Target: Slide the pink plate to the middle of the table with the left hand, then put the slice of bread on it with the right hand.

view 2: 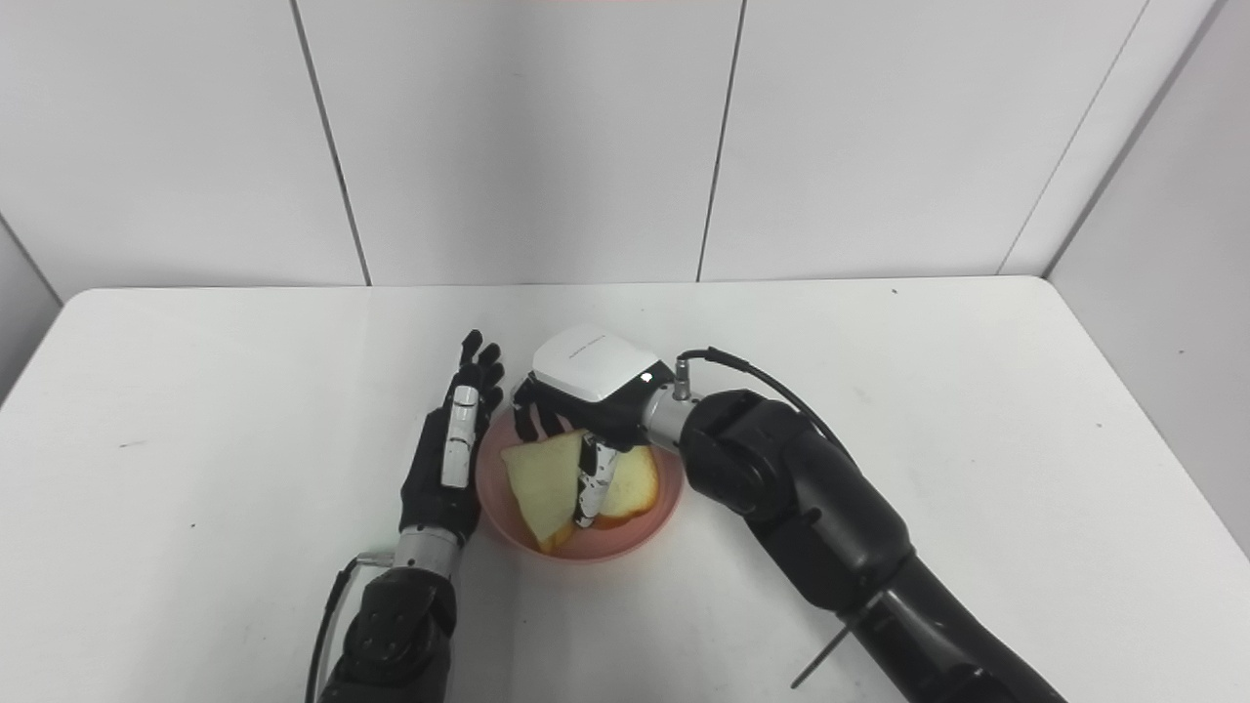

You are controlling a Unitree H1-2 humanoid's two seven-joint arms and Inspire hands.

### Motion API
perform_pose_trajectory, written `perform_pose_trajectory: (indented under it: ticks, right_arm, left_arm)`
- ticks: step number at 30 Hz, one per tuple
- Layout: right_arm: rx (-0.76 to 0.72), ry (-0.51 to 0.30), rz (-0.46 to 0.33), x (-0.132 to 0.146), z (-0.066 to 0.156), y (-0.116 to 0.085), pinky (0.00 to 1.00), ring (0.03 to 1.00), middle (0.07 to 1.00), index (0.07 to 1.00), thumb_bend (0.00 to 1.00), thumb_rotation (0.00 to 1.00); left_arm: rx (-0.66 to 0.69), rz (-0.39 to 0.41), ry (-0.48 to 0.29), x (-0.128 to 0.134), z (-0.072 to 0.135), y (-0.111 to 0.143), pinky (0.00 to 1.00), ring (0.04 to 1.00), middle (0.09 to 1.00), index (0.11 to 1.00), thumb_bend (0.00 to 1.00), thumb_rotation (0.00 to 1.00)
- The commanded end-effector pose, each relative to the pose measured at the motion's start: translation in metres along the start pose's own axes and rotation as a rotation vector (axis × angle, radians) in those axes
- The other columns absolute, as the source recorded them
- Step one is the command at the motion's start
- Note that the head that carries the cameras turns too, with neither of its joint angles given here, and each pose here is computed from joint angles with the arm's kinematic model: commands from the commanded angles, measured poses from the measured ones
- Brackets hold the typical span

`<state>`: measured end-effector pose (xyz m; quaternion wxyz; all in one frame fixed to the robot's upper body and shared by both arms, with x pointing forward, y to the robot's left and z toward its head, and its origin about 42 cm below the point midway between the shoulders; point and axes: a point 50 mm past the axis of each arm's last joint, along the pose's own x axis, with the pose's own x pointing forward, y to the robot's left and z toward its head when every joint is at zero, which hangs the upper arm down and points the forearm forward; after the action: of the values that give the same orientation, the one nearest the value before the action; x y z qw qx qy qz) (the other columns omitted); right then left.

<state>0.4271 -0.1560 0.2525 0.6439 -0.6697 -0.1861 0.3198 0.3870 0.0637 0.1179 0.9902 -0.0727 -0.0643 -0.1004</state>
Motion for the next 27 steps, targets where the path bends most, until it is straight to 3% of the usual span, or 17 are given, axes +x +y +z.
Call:
perform_pose_trajectory:
  ticks: [1, 7, 9, 12, 13, 14, 16, 21, 27]
  right_arm:
    - [-0.058, 0.016, -0.048, 0.0, -0.008, -0.019, 0.27, 0.356, 0.464, 0.493, 0.53, 0.0]
    - [-0.101, 0.037, -0.103, -0.002, -0.014, -0.021, 0.41, 0.525, 0.504, 0.486, 0.53, 0.01]
    - [-0.114, 0.047, -0.123, -0.004, -0.016, -0.021, 0.47, 0.582, 0.639, 0.493, 0.52, 0.11]
    - [-0.132, 0.063, -0.134, -0.007, -0.02, -0.022, 0.57, 0.651, 0.734, 0.497, 0.52, 0.15]
    - [-0.137, 0.067, -0.136, -0.008, -0.021, -0.022, 0.62, 0.699, 0.787, 0.687, 0.68, 0.23]
    - [-0.134, 0.074, -0.138, -0.01, -0.022, -0.023, 0.66, 0.738, 0.818, 0.758, 0.73, 0.26]
    - [-0.12, 0.08, -0.144, -0.014, -0.024, -0.025, 0.71, 0.79, 0.854, 0.811, 0.75, 0.27]
    - [-0.106, 0.09, -0.149, -0.019, -0.029, -0.027, 0.85, 0.913, 0.909, 0.865, 0.77, 0.29]
    - [-0.07, 0.094, -0.159, -0.034, -0.028, -0.031, 0.94, 0.978, 0.938, 0.89, 0.8, 0.29]
  left_arm:
    - [-0.038, 0.011, 0.026, -0.009, -0.01, -0.007, 1.0, 0.985, 0.982, 0.976, 0.73, 1.0]
    - [-0.045, 0.006, 0.033, -0.009, -0.009, -0.006, 1.0, 0.998, 0.989, 0.981, 0.72, 1.0]
    - [-0.052, 0.002, 0.029, -0.009, -0.009, -0.005, 1.0, 0.997, 0.989, 0.983, 0.71, 1.0]
    - [-0.059, -0.001, 0.026, -0.009, -0.008, -0.004, 1.0, 1.0, 0.993, 0.989, 0.71, 1.0]
    - [-0.06, 0.0, 0.027, -0.009, -0.007, -0.004, 1.0, 1.0, 0.993, 0.987, 0.72, 1.0]
    - [-0.061, 0.003, 0.024, -0.009, -0.006, -0.003, 1.0, 1.0, 0.993, 0.987, 0.72, 1.0]
    - [-0.061, 0.01, 0.017, -0.008, -0.003, -0.001, 1.0, 0.998, 0.992, 0.985, 0.72, 1.0]
    - [-0.058, 0.018, 0.016, -0.002, -0.002, 0.006, 1.0, 0.997, 0.993, 0.986, 0.69, 1.0]
    - [-0.046, 0.02, 0.006, -0.001, 0.001, 0.014, 1.0, 1.0, 1.0, 0.985, 0.69, 1.0]
